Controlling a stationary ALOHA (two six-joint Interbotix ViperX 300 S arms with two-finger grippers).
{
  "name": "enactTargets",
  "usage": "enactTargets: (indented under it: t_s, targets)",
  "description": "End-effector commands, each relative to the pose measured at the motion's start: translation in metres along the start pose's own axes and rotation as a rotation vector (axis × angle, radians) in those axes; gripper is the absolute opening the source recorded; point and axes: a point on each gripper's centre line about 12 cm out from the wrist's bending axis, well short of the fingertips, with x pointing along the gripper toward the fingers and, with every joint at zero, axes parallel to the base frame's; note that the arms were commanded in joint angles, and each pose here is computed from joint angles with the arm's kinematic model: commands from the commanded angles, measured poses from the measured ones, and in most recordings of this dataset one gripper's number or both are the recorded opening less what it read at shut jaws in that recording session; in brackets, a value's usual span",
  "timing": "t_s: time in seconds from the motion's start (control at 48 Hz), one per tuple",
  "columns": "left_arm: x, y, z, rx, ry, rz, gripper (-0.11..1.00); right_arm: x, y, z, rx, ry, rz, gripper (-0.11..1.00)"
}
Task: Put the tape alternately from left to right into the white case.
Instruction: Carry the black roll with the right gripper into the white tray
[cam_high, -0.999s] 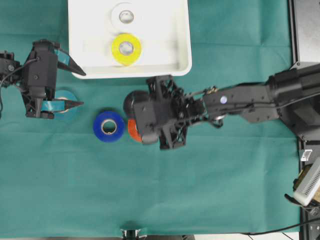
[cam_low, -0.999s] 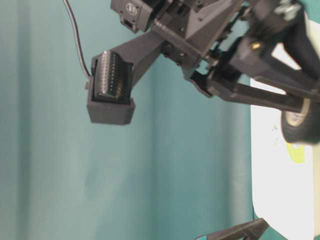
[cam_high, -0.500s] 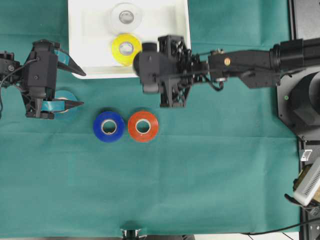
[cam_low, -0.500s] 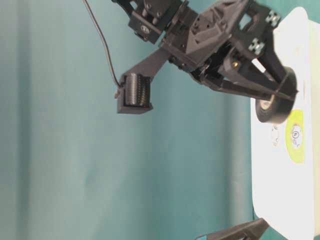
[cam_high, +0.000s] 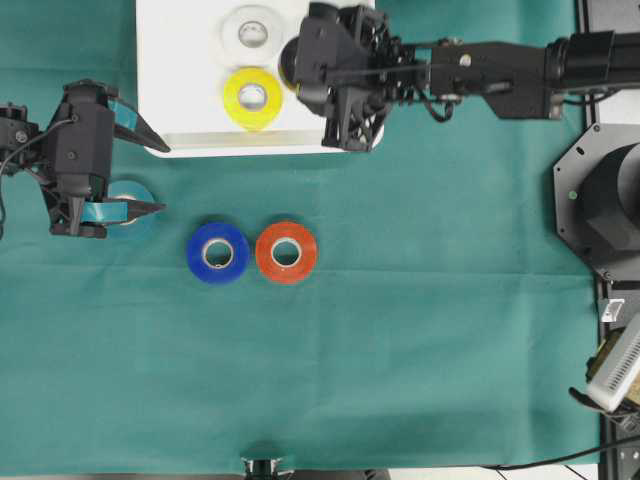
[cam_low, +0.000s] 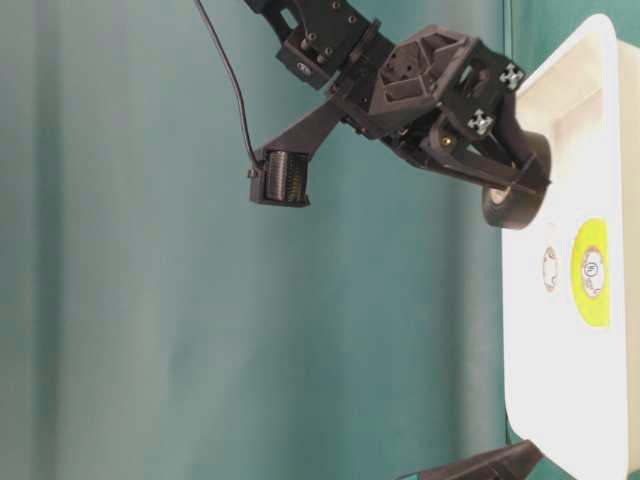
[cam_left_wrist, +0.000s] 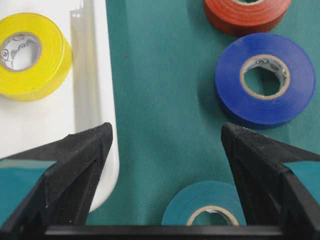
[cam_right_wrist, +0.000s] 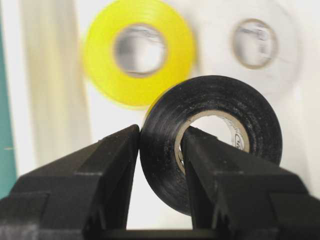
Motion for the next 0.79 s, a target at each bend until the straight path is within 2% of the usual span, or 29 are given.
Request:
enactTargets:
  t_s: [0.0,0.312,0.77]
  targets:
    - [-0.003,0.001,0.007,-0.002,-0.027,0.004,0.99,-0.004,-0.012,0.009,0.009,-0.036,-0.02,0.02]
    - [-0.002,0.001,0.007,-0.002,-0.029,0.004,0.99,0.014,-0.042,0.0,0.05,-0.018,-0.063,0.02]
    - [-0.002,0.001,0.008,-0.002,-0.032,0.004,0.99,0.022,-0.053,-0.002,0.067,-0.02,-0.076,0.02]
